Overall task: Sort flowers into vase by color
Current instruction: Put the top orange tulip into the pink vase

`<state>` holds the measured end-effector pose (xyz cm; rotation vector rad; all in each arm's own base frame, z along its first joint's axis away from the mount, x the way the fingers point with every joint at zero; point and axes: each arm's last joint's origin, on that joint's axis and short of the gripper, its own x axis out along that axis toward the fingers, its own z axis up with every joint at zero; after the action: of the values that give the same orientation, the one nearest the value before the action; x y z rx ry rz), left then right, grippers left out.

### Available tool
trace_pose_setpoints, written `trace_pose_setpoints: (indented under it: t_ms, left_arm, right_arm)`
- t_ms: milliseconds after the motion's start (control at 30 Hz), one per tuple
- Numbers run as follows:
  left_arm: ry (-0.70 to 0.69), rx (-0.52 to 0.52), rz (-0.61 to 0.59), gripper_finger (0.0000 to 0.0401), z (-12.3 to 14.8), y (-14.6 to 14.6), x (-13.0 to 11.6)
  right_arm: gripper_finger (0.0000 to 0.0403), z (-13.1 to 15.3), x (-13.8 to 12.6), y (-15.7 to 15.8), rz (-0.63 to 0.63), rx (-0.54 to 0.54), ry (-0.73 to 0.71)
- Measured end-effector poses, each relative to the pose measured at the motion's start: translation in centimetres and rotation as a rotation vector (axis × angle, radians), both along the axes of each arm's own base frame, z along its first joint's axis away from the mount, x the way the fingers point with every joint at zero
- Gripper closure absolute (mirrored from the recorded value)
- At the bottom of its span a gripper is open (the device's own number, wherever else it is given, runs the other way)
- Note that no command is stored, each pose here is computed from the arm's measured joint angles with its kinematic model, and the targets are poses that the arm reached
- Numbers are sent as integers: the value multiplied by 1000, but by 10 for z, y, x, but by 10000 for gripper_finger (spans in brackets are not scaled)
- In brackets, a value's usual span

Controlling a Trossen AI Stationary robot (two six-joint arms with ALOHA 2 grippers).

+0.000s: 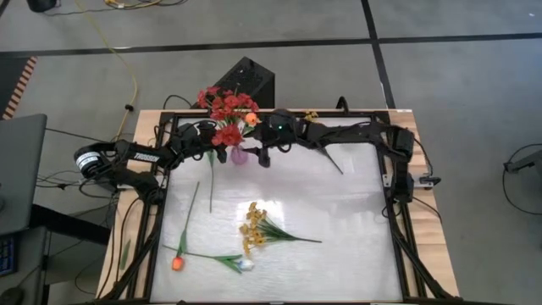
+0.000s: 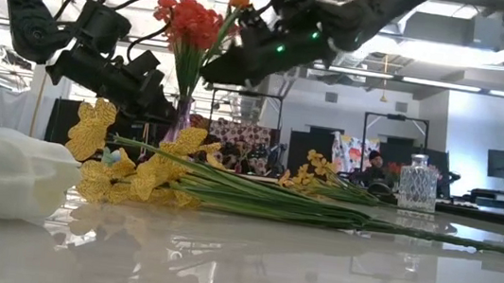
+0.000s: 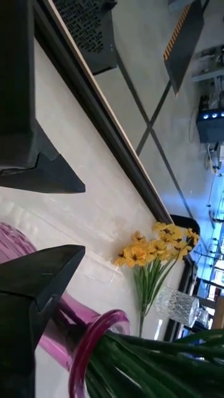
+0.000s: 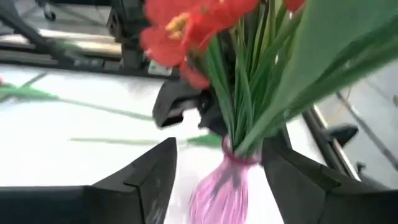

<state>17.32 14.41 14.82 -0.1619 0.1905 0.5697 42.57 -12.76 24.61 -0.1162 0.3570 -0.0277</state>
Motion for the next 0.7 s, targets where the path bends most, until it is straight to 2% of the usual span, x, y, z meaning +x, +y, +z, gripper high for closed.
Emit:
trace_pose_setpoints:
  t_ms: [133,200,400,700]
  left_arm:
    - [-2,-3,1,267,0,0,0]
    - [-2,-4,2,267,0,0,0]
    - [6,-13,2,267,-1,0,0]
    - [55,-47,-3,267,-7,-1,-1]
  right_arm:
    - [132,15,-17,2,-4,-13,90]
    - [132,25,-22,2,-25,-28,83]
    - [132,53,-29,1,-35,-76,-58]
    - [137,53,-25,5,-37,-115,-208]
